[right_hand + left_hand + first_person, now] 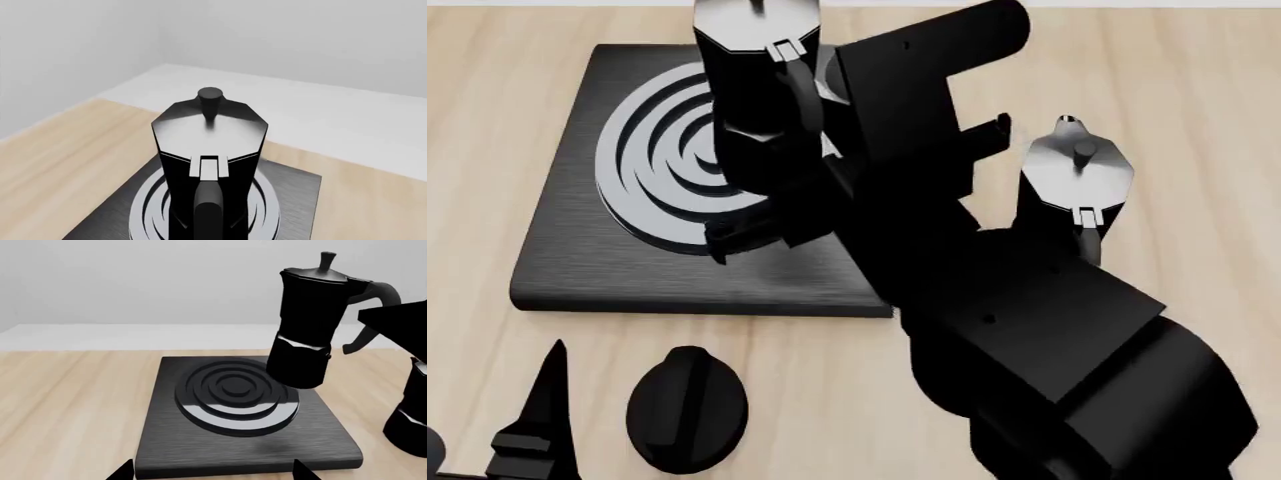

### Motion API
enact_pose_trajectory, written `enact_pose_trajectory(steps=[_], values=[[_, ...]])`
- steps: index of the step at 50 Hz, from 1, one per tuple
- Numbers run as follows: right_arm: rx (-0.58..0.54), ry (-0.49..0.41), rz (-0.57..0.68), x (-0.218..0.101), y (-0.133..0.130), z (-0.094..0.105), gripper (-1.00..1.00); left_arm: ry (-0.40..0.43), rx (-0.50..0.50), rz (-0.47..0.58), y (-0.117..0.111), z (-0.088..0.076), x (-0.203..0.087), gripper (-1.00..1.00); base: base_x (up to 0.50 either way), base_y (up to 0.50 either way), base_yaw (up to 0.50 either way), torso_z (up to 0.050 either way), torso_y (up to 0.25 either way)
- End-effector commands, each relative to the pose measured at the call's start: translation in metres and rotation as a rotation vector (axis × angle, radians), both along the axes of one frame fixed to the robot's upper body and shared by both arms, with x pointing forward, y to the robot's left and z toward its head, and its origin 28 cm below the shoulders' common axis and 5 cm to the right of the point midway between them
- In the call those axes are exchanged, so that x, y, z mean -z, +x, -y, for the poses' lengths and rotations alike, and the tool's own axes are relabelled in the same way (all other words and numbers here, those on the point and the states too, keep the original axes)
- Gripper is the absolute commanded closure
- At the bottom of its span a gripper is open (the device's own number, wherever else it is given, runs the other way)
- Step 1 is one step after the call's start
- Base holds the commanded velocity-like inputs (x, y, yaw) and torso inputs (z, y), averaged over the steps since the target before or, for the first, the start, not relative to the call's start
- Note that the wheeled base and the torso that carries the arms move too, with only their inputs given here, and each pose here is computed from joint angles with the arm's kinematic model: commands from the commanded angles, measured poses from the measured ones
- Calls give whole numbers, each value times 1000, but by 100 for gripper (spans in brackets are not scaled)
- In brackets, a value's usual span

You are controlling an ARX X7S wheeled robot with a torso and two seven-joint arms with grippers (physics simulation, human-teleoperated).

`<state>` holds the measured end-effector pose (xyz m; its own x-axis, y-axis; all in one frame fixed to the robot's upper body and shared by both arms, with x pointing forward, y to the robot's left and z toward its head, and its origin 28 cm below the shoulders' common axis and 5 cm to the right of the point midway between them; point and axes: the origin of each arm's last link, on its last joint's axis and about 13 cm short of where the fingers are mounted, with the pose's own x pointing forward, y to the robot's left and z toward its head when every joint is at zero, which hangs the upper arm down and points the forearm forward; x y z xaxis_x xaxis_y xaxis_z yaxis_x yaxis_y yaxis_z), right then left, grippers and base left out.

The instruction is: Put the right moka pot on the stove.

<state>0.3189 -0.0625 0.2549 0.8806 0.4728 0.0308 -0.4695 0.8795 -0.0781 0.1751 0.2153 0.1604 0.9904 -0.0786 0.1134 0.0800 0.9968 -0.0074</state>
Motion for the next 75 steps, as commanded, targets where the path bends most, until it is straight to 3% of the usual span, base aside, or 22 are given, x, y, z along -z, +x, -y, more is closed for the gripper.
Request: enact_pose_trajectory(steps=[1, 30, 75], values=[[2, 17, 46, -3, 17, -8, 100, 1, 4, 2, 0, 0, 1, -100, 0, 0, 0, 0, 0], [-40, 54, 64, 7, 52, -26, 100, 16, 20, 10, -1, 1, 0, -100, 0, 0, 0, 0, 1], [-75, 19, 50, 43, 93, -51, 100, 16, 27, 20, -3, 1, 0, -100, 0, 0, 0, 0, 1]])
